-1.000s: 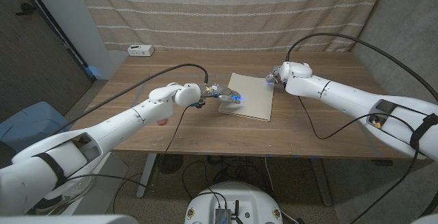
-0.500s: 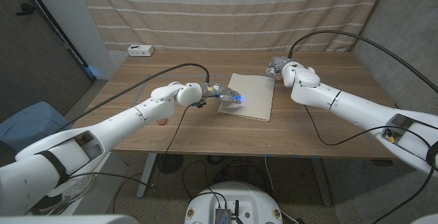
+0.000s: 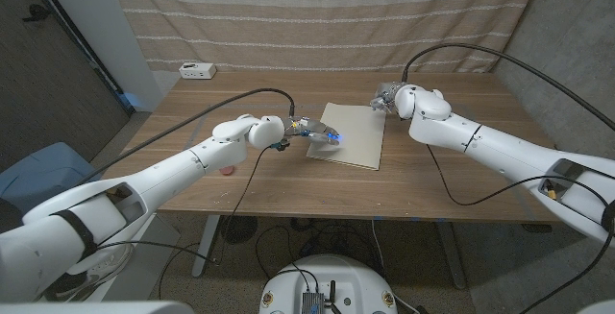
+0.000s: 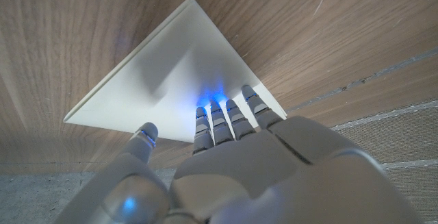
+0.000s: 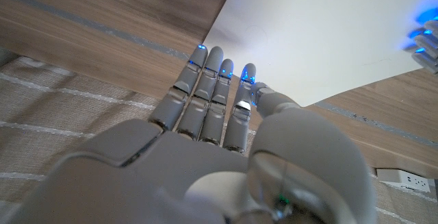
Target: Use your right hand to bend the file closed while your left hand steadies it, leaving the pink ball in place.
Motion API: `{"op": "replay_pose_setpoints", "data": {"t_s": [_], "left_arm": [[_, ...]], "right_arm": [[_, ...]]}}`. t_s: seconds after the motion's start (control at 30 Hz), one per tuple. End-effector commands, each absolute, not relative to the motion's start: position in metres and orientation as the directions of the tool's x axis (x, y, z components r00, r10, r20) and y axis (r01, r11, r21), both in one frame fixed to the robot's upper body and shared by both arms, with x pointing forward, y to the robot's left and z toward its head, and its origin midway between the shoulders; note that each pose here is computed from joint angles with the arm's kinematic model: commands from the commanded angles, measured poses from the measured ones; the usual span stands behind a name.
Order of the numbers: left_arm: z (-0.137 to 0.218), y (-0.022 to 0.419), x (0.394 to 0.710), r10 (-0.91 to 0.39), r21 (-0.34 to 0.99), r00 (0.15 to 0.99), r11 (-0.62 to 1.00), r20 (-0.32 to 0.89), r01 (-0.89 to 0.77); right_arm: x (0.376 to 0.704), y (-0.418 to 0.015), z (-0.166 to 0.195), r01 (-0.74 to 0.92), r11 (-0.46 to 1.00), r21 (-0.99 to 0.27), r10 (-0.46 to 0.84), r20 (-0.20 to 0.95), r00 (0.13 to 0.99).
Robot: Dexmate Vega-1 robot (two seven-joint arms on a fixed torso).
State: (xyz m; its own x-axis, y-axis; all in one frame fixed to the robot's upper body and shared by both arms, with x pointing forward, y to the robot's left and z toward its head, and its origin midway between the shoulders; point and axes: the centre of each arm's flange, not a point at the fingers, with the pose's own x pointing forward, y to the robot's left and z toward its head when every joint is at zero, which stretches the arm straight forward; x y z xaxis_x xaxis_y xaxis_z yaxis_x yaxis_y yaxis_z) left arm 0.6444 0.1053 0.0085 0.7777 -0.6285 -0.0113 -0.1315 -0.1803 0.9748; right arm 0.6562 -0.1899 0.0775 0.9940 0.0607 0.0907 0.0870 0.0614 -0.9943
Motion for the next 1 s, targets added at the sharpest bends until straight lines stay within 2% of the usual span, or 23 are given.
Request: {"op": "replay_pose_setpoints", "data": {"t_s": [0.03, 0.37, 1.0], "left_arm": [[0.008, 0.105, 0.642, -0.627, 0.975, 0.779, -0.179, -0.008, -0.134], [0.008, 0.106, 0.641, -0.625, 0.974, 0.78, -0.179, -0.007, -0.135], [0.008, 0.108, 0.643, -0.621, 0.975, 0.784, -0.175, -0.002, -0.136]], "right_arm": [[0.666, -0.183, 0.065, -0.037, 0.03, -0.999, 0.056, -0.035, 0.998], [0.676, -0.18, 0.06, -0.107, 0.006, -0.994, 0.027, -0.107, 0.994], [0.68, -0.181, 0.061, -0.114, 0.003, -0.994, 0.009, -0.114, 0.993]]}}
